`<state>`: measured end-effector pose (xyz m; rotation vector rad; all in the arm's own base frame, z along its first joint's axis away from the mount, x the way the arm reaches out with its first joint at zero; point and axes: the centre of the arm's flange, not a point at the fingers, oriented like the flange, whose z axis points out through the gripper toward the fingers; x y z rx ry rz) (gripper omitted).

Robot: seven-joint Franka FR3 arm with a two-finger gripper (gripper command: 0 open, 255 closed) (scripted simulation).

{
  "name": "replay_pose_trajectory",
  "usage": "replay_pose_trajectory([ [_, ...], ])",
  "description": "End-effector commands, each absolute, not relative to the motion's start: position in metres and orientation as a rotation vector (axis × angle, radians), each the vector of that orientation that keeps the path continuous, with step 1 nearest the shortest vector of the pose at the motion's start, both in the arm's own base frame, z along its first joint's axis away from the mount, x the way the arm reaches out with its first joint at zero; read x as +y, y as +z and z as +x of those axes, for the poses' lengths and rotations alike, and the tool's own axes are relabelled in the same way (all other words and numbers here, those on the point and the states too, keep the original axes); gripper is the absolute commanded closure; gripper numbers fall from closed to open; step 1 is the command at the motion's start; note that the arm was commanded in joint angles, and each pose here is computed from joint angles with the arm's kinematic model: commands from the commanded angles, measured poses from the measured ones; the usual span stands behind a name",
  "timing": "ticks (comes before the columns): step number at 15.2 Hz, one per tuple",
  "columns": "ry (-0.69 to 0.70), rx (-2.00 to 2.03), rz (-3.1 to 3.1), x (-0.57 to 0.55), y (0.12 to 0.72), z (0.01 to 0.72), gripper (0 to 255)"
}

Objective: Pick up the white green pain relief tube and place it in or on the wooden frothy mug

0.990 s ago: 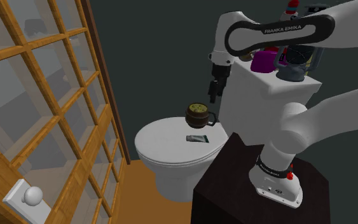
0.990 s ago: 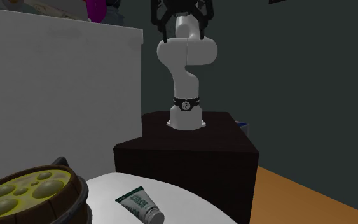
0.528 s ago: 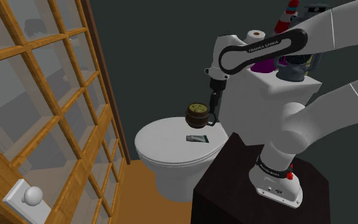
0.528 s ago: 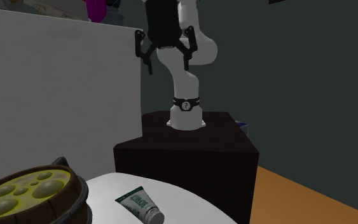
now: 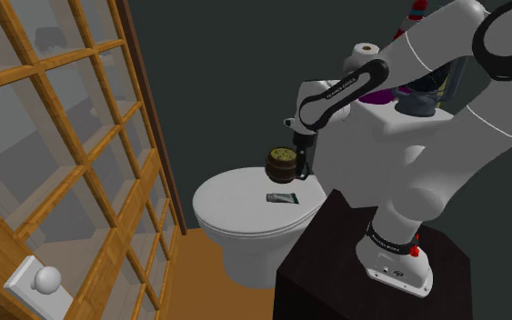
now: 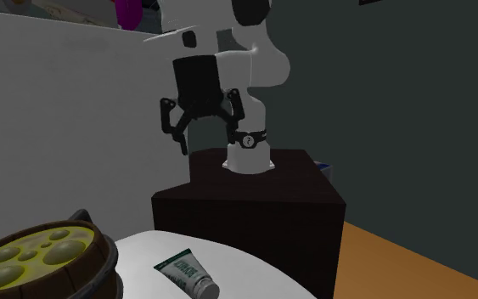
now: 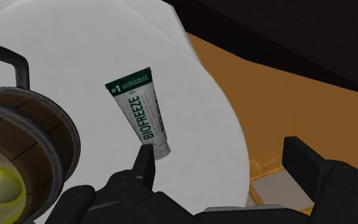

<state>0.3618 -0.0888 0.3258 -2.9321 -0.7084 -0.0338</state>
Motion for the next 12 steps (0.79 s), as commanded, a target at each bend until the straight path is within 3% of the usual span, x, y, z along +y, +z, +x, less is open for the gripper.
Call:
replay_pose_trajectory([
  [1,-0.041,-0.795,-2.909,-0.097,0.3,0.37,0],
  [12,-0.064,-1.209,-2.737,-0.125,0.169,0.431,0],
])
